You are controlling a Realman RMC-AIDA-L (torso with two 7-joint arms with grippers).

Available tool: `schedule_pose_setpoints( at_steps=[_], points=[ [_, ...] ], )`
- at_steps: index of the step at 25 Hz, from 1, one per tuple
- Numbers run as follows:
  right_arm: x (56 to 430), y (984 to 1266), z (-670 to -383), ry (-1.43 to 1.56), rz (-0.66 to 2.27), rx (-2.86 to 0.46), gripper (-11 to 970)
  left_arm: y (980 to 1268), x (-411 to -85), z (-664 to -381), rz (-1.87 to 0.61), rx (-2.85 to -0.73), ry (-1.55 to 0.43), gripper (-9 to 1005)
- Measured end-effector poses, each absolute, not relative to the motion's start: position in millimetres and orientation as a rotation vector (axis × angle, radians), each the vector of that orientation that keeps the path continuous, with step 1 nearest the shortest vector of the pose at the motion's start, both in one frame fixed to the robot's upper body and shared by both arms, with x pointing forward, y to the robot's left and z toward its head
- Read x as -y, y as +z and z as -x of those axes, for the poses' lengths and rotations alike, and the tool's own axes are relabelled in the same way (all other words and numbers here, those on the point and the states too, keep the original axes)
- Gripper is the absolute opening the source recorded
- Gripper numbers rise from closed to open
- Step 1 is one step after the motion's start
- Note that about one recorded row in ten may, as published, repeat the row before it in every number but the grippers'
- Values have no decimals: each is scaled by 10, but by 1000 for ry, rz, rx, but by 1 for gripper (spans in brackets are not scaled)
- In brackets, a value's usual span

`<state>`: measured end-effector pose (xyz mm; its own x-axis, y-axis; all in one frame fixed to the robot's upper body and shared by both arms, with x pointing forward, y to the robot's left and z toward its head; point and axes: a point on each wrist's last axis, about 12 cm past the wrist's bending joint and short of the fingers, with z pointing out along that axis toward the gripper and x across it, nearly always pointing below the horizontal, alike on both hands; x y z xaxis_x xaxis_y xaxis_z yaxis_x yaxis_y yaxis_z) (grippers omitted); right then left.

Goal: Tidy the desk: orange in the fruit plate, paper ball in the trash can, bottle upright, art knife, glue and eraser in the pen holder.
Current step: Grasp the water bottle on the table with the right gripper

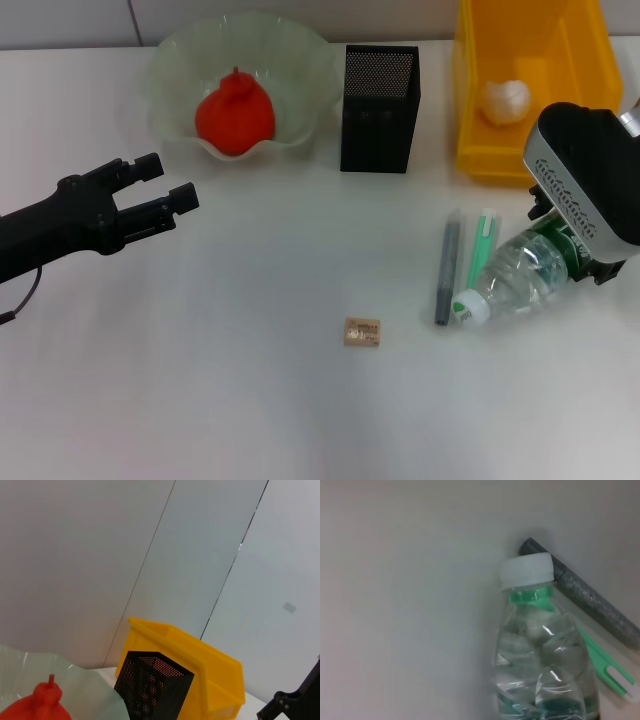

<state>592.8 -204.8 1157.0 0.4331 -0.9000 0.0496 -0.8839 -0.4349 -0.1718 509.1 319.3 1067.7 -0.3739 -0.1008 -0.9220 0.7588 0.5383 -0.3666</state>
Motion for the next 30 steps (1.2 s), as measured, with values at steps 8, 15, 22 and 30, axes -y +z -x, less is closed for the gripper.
schedule_pose_setpoints(
  at_steps=[8,15,22,30],
  points=[
    [2059,11521,-5930,-186,2554,-1614,838,10691,-3207,-5093,-555,-1714,-1017,807],
    [2058,11461,-5921,-169,2560,-1633,838,10691,-3217,-5083,-554,-1714,-1018,805],
    [2065,11445,-5915,-165,2557,-1641,839,10687,-3222,-5073,-553,-1714,-1017,804],
    [2079,11414,-5901,-154,2554,-1656,839,10686,-3223,-5071,-553,-1714,-1017,802]
  ],
)
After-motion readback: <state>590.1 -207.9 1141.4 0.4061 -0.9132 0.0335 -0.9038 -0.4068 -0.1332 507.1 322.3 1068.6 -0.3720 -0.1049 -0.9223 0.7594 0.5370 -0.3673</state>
